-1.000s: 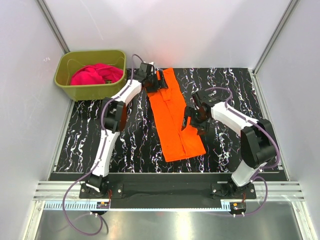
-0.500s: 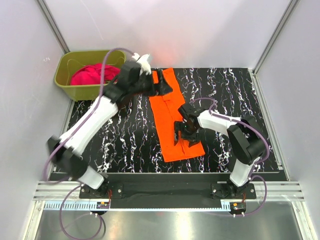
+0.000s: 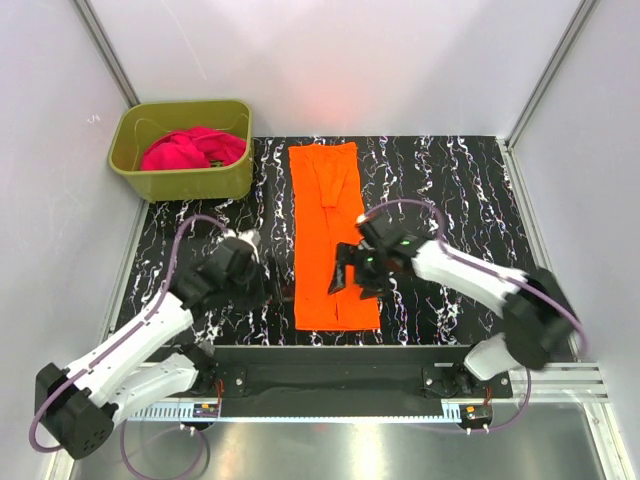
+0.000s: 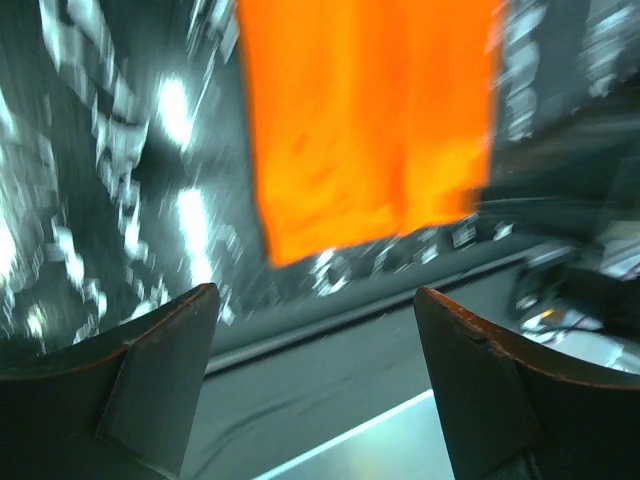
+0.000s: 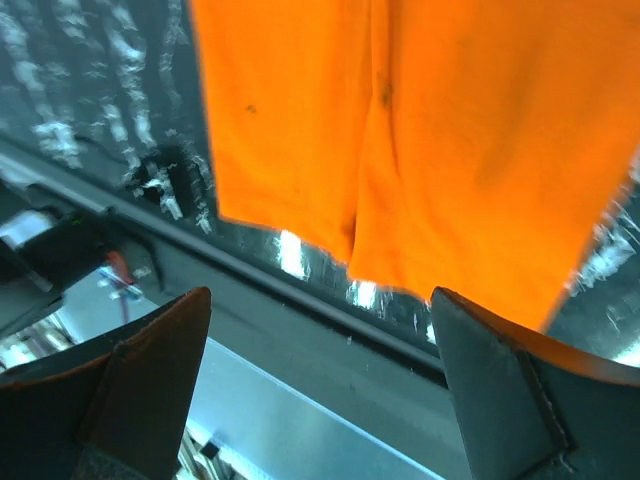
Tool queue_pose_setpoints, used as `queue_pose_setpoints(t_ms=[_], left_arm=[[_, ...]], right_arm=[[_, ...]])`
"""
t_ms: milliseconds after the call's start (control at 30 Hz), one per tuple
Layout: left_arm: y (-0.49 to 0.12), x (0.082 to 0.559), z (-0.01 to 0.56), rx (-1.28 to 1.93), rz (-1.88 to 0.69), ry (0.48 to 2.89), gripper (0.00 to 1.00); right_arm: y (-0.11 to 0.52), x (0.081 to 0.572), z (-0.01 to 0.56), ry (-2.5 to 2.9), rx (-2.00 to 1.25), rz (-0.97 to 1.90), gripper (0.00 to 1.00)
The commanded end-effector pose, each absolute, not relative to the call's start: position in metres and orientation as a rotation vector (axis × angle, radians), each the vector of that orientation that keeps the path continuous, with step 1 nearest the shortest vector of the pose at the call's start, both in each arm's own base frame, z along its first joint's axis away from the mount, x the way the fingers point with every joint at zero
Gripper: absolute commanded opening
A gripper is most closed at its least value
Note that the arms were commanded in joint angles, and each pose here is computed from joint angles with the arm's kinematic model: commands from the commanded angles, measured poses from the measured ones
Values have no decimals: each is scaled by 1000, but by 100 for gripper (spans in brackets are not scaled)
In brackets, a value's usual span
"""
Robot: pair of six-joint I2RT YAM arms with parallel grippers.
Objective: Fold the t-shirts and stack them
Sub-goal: Fold the tshirt
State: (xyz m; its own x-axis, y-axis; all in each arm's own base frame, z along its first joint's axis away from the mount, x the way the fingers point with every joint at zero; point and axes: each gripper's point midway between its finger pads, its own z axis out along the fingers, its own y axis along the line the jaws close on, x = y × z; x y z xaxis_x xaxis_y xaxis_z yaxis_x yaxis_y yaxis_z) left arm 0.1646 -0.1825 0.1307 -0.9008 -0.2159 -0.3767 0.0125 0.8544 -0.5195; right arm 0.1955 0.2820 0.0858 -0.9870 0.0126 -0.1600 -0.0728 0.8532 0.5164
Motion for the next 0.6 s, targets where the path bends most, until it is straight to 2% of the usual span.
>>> queue_pose_setpoints(t_ms=[0,67,167,233,467,567], left_arm=[[-189,143,97,-237,-771,2705,82],[-196,140,88,-261,-806,2705,81],[-205,141,72,-364,-903,2664,76],[-211,141,62,-440,-973,2647,71],[-209,141,34,-529,-916,2694,72],[-214,141,24,-519,-886,2749,69]], right_arm=[[227,188,94,2875,102,728,96],[203,170,80,2895,184,760,86],[189,157,66,2905,242,781,78],[185,151,58,2923,262,768,62],[177,148,30,2950,275,757,64],[179,149,23,2951,290,784,62]])
